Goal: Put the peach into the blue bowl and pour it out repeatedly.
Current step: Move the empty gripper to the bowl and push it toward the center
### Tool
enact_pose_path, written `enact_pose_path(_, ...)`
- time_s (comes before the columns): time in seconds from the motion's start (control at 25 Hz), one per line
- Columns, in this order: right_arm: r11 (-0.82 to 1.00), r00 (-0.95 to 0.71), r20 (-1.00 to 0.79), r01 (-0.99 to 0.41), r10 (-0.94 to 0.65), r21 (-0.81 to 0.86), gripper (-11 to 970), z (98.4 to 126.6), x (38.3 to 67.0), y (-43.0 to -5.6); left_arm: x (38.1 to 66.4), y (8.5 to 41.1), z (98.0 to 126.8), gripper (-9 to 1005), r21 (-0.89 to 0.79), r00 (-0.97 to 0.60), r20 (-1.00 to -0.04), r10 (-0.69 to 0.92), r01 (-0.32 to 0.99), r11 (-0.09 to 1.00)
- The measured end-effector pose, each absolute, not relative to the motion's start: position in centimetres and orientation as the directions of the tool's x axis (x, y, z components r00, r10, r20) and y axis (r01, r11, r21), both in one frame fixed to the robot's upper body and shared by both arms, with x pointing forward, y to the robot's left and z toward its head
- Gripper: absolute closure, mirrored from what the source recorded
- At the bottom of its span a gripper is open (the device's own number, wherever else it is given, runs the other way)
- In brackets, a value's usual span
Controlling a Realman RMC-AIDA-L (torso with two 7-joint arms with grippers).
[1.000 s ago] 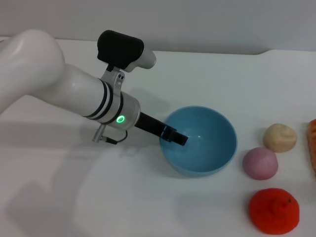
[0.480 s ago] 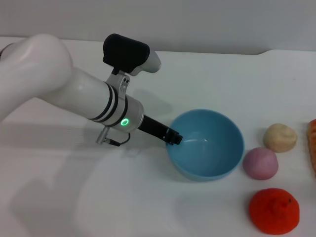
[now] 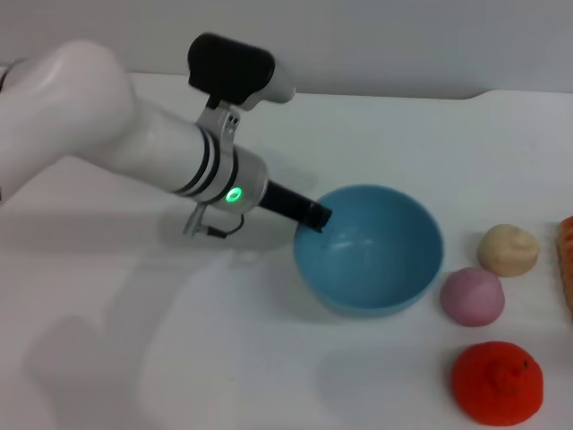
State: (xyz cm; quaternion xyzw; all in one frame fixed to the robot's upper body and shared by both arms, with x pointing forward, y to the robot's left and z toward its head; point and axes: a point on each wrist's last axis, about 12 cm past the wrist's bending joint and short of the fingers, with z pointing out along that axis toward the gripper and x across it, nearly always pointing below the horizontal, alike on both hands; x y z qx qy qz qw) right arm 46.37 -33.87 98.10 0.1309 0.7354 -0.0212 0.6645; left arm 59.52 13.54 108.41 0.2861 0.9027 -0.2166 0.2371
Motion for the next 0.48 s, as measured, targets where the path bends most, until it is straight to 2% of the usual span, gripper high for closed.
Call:
enact_pose_path(0.2, 0.966, -0.083, -0.972, 0.156, 0.219, 0.204, 415, 98.2, 46.5, -33.1, 62.0, 13.2, 111.6, 998, -0.228, -0.695, -0.589, 0.412, 0.632, 0.741)
enact_pose_path(0.36, 0.952, -0.128, -0.945, -0.011, 0.301, 0.305, 415, 98.9, 47.6, -34.1, 64.6, 13.8, 114.7, 998, -0.172, -0.673, -0.632, 0.383, 0.604, 0.778)
enact_pose_path(0.48, 0.906, -0.228, -0.908, -0.161, 0.352, 0.392, 414, 100.7, 48.8, -36.2, 65.7, 13.6, 115.9, 997, -0.124, -0.651, -0.657, 0.382, 0.592, 0.796)
